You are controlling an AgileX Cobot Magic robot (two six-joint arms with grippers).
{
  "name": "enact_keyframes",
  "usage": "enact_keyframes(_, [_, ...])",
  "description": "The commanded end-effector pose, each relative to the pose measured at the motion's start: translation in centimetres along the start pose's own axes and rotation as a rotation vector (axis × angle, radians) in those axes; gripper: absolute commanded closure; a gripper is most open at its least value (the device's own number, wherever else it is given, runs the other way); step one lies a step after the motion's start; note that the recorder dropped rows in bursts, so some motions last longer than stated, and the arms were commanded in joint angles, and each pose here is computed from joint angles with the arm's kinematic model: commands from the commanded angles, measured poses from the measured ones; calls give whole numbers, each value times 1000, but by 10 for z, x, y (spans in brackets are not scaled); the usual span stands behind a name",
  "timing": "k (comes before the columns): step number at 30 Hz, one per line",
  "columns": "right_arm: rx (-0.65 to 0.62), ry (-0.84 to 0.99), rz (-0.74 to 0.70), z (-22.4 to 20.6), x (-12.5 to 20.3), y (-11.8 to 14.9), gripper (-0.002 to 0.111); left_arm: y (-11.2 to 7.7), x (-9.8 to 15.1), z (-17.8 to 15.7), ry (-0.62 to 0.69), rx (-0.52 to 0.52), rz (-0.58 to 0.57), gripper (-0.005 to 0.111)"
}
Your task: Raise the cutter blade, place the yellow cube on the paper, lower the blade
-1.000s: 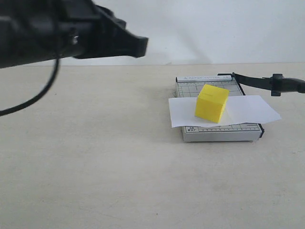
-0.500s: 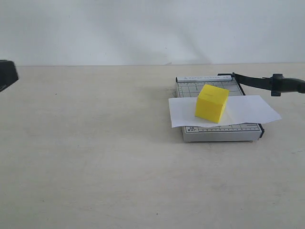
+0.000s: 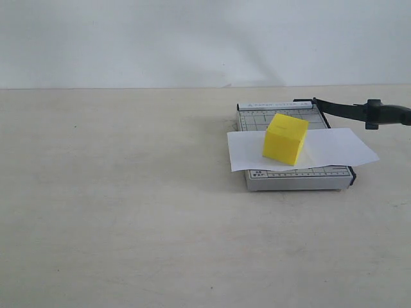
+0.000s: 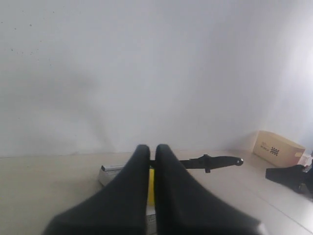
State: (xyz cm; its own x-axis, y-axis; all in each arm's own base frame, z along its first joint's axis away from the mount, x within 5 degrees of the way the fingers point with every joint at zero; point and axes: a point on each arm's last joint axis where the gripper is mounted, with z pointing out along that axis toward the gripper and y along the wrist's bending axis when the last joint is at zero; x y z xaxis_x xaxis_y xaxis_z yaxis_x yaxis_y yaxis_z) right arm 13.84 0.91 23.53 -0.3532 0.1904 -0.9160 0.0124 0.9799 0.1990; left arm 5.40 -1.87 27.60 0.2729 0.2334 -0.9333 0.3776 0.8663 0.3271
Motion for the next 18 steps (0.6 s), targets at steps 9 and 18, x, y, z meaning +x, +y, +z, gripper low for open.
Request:
enact_keyframes(9, [1, -2, -22, 0, 1, 0, 108, 3, 0, -15, -89, -25, 42, 102])
enact_keyframes(18, [1, -2, -22, 0, 1, 0, 108, 3, 0, -15, -88, -26, 42, 102])
